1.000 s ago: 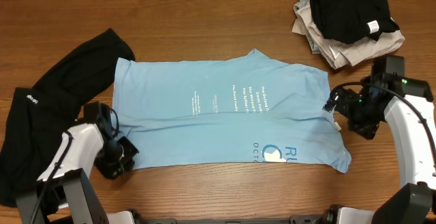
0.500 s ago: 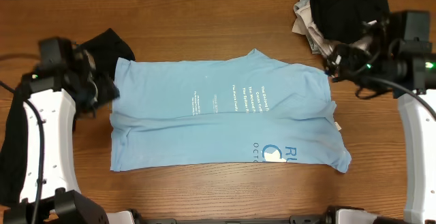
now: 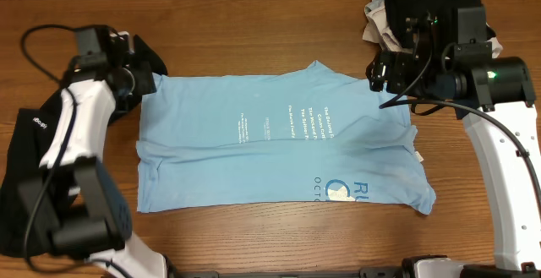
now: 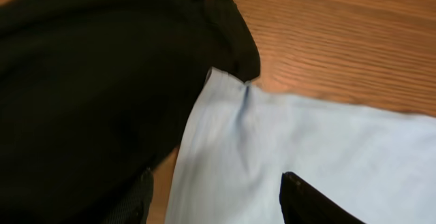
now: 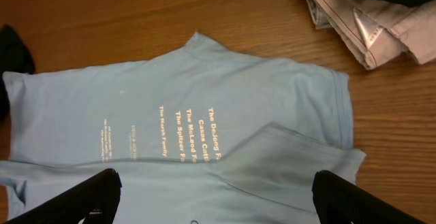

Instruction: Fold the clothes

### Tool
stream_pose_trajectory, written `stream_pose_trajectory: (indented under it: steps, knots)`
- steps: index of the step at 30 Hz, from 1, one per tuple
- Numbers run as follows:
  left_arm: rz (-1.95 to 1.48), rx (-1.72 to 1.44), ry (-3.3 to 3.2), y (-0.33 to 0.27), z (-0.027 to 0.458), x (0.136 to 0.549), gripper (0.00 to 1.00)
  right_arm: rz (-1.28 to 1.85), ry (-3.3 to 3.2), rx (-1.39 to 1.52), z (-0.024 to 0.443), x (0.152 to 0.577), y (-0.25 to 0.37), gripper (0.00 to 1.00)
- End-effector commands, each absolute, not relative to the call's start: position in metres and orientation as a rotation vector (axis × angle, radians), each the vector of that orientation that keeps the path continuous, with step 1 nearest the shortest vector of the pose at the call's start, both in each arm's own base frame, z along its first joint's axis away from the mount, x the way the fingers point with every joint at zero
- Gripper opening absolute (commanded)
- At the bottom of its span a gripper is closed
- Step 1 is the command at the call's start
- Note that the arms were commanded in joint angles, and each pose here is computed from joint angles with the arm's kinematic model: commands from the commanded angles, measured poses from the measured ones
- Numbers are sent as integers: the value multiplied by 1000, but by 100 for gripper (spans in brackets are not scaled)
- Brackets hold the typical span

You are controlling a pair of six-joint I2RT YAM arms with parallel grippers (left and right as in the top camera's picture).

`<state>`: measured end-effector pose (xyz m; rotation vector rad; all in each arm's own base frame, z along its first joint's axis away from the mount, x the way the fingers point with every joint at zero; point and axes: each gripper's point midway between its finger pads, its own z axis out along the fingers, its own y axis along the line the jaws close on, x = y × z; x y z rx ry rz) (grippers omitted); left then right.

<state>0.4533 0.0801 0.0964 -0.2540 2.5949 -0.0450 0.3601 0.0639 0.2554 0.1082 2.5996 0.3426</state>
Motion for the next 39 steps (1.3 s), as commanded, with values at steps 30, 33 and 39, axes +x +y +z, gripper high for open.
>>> stream_pose_trajectory:
  steps: [30, 33, 39]
  knots:
    - [20, -7, 2517, 65, 24, 516, 40, 279, 2589, 117, 261, 360, 56, 93]
    - [26, -8, 2505, 66, 25, 518, 40, 279, 2589, 117, 261, 360, 56, 93]
    - [26, -8, 2500, 66, 25, 520, 28, 279, 2589, 117, 261, 361, 56, 93]
